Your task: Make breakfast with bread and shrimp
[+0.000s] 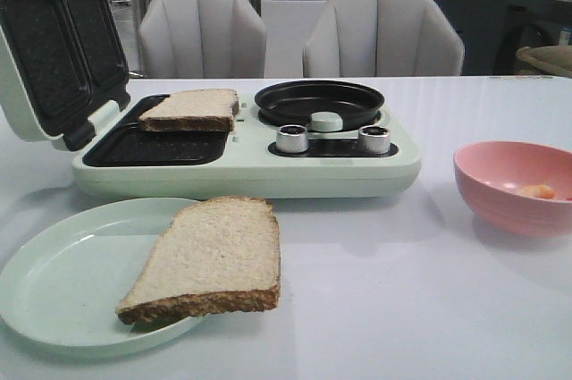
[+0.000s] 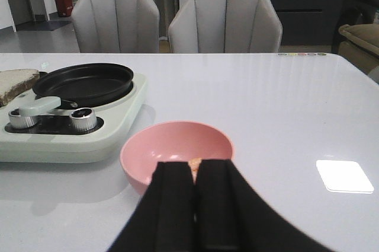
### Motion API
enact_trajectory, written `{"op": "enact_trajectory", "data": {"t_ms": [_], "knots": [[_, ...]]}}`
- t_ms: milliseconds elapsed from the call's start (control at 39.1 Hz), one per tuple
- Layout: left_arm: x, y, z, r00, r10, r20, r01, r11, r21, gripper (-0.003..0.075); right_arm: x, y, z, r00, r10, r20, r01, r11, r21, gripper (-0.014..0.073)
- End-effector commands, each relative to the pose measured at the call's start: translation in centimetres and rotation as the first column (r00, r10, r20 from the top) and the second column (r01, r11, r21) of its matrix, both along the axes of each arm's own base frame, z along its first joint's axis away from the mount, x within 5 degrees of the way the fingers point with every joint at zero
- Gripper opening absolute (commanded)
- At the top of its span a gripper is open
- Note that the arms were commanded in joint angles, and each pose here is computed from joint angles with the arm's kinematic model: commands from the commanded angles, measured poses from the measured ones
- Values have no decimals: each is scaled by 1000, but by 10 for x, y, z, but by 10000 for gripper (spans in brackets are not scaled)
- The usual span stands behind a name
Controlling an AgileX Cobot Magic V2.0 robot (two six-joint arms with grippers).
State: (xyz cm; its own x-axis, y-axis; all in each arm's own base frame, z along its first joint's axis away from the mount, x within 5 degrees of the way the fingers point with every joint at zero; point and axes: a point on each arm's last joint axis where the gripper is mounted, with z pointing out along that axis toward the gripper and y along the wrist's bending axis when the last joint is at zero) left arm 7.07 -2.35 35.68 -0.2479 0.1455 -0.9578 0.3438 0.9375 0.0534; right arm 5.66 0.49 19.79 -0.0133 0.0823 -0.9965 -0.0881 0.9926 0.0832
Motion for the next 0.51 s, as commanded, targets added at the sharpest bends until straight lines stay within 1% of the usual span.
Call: {"op": "enact_trajectory", "data": {"t_ms": [0,256,307,486], "knots": [[-14,4,0,990,-13,142,24,997,-74,673,-3,0,14,993,4,122,-5,1000,5,142],[-35,11,-42,974,-22,225,54,989,-138,673,-3,0,14,993,4,122,-5,1000,5,142],[-38,12,-46,970,-22,241,59,987,-149,673,-3,0,14,993,4,122,-5,1000,5,142],[-45,15,-47,953,-17,301,72,982,-172,673,-3,0,14,993,4,122,-5,1000,5,142]]}}
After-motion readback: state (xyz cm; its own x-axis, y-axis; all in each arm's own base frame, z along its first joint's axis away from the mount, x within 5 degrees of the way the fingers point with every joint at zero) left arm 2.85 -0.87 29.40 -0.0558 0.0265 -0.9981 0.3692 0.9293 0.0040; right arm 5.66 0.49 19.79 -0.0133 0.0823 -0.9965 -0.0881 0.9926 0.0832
